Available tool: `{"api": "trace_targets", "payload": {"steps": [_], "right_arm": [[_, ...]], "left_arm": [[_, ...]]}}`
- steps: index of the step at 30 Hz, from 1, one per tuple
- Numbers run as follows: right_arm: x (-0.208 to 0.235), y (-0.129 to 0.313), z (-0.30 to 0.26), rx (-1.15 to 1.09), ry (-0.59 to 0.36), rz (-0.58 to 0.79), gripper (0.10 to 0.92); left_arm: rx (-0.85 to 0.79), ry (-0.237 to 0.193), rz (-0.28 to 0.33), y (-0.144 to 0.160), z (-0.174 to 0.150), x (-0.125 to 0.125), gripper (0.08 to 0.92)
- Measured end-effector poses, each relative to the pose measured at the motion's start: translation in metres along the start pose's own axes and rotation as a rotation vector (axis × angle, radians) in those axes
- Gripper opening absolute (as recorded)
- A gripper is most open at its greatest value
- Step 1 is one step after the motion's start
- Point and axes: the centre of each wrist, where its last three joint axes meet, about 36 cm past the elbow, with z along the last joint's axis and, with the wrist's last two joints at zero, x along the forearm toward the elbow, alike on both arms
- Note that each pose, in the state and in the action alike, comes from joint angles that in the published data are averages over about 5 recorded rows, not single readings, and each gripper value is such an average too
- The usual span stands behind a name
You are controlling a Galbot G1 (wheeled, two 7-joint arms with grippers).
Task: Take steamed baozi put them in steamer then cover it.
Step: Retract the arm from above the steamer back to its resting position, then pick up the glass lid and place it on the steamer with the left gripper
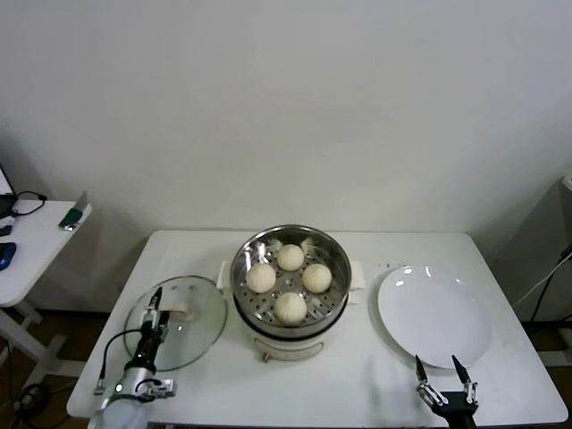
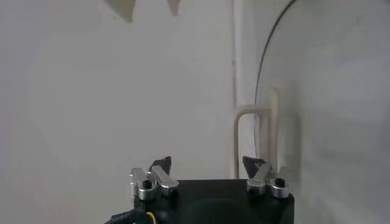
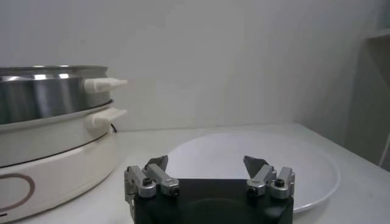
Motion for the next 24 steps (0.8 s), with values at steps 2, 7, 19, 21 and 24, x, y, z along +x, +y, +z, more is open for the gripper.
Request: {"api": "trace_targets", "payload": {"steps": [2, 7, 19, 21, 24], "right_arm": [[0.0001, 0.0005, 0.0002, 0.001, 0.000, 0.001, 0.823], [0.0003, 0.0023, 0.0000, 0.000, -0.003, -0.001, 0.823], [-0.0015, 0.0055, -0.0023, -0.002, -0.015, -0.005, 0.823], [-0.0018, 0.0065, -0.0028, -0.003, -0.018, -0.006, 0.823], [-0.0016, 0.0080, -0.0039, -0.005, -0.023, -0.007, 0.823]], "left_arm": [[-0.001, 0.000, 0.007, -0.0013, -0.0002, -0.0006, 0.671], [0.001, 0.004, 0.021, -0.0045, -0.0045, -0.0006, 0.524], [0.006, 0.022, 0.040, -0.0100, -0.0064, -0.0007, 0.180], [0.010, 0.024, 0.040, -0.0095, -0.0062, -0.0003, 0.146], [0.020, 0.029, 0.037, -0.0070, -0.0059, 0.0007, 0.137]]}}
